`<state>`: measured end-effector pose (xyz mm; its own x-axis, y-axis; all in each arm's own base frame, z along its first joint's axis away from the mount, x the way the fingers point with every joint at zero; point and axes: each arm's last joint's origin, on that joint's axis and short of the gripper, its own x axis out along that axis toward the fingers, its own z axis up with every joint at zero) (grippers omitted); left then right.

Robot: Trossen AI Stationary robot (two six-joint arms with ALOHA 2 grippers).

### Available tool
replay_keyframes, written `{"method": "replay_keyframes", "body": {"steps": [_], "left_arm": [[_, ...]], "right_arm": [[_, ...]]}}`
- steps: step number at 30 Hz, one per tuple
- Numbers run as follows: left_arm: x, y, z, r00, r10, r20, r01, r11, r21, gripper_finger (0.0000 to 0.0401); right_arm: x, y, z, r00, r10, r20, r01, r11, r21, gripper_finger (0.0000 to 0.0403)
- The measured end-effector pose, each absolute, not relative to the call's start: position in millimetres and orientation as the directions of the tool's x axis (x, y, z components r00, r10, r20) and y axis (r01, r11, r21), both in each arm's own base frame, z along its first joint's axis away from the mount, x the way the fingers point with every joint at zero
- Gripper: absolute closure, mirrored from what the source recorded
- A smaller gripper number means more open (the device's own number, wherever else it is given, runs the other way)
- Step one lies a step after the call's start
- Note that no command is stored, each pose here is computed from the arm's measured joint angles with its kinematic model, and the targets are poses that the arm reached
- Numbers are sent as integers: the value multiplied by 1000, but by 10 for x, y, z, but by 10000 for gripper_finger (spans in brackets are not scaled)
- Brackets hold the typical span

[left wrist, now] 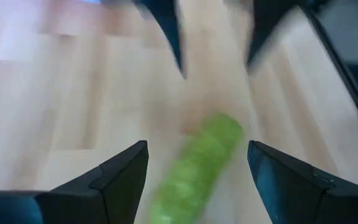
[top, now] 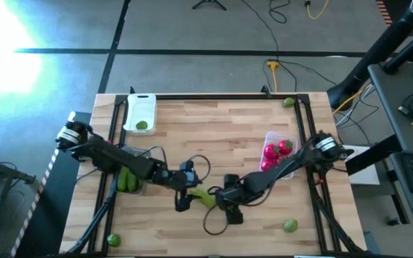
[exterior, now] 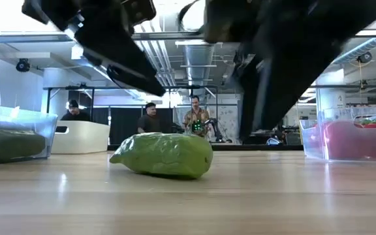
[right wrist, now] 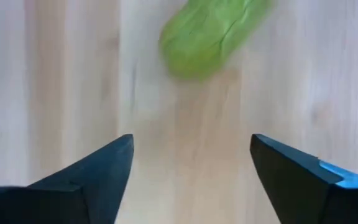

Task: Sort produce into baskets
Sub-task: Put the cucumber into the black bin

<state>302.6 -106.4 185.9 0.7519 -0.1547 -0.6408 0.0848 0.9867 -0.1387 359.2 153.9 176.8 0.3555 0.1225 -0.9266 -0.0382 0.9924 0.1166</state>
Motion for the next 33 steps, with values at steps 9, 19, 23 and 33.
{"method": "replay_keyframes", "body": {"steps": [9,19,23,33], "left_arm": [[3165,-1073,1537,678,-175,-714,195,979,-55,135],[3427,-1162,1340,582,-256,-772,322,944,-71,102],[3530,-1195,1202,534,-239,-811,316,946,-71,115],[3513,-1319,1379,440,-175,-881,244,967,-70,263]], "right_arm": [[3195,1857,2136,428,-9,-904,87,996,32,36],[3160,1905,2140,453,-51,-890,121,993,5,35],[3161,1905,2142,455,-51,-889,99,995,-6,35],[3168,1899,2151,464,-52,-884,-11,998,-65,35]]}}
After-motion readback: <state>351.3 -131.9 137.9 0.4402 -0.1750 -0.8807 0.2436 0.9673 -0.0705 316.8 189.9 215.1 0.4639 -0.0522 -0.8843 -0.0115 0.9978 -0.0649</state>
